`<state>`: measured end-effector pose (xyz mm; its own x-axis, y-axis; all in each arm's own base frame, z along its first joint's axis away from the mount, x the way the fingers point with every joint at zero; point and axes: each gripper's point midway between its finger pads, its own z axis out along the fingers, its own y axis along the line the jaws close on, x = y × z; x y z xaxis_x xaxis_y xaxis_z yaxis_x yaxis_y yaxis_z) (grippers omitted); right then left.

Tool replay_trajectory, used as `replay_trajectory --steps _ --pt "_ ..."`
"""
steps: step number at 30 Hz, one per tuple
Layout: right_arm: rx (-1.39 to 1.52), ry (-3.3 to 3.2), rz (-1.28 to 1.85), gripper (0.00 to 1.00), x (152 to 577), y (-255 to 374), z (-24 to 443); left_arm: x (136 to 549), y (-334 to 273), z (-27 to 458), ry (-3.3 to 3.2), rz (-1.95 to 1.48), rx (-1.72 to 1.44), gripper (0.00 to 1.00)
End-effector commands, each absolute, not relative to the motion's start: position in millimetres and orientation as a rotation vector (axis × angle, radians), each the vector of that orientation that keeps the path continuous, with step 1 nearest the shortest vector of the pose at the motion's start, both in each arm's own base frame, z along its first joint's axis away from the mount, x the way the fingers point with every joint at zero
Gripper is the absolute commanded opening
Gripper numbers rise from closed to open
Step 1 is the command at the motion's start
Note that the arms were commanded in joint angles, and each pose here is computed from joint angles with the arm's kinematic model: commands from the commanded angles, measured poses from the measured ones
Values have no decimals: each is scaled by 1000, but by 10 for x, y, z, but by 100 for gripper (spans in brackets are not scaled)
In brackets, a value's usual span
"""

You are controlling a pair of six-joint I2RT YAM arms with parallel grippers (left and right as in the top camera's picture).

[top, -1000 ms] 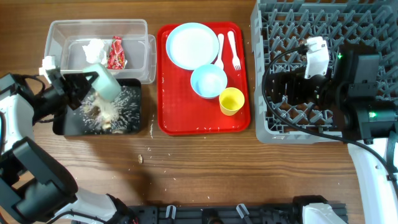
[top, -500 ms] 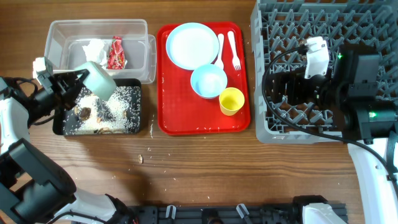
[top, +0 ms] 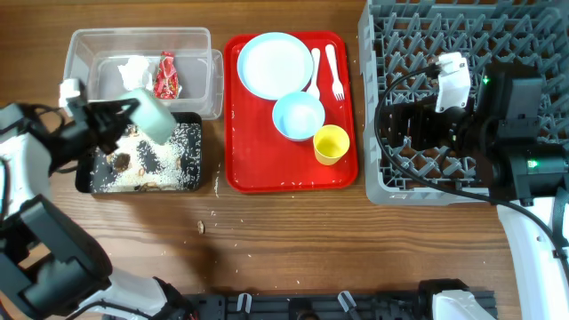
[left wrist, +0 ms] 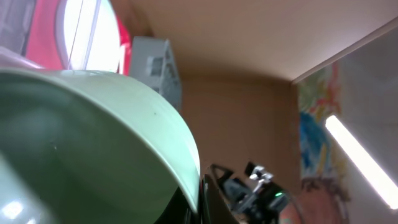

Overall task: Sort waste into correct bins and load items into the dishwasher rack
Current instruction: 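Tip the green bowl over the black tray to empty the scraps, then set the empty green bowl back on the red tray and release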

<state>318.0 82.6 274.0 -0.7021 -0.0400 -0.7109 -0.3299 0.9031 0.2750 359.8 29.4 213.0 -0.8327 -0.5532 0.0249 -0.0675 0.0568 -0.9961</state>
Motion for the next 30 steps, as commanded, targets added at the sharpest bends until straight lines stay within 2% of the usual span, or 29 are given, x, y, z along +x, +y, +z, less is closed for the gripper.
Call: replay_trajectory --steps 1,2,3,7,9,14,23,30 --pt "-262 2300 525 100 3186 865 2813 3632 170 1616 2295 -1508 -588 4" --pt "-262 2303 525 100 3181 865 2808 3621 257 1432 2389 -1382 -670 4" --pt "-261 2305 526 100 3178 865 2806 3624 236 1473 2368 -1425 -693 4" --pt "-262 2302 525 100 3183 865 2811 3645 45 2151 2006 -1840 -478 4" --pt "-262 2300 525 100 3186 865 2813 3633 22 2293 1928 -1917 -436 4" --pt "-263 2300 525 100 3190 866 2812 3643 -177 2163 2039 -1888 -434 4" --pt "-259 2315 528 100 3215 867 2766 3480 -1283 1372 2657 -1438 -155 4" --pt "-220 2351 548 100 3252 869 2679 3246 -1577 659 2999 -536 6 4"
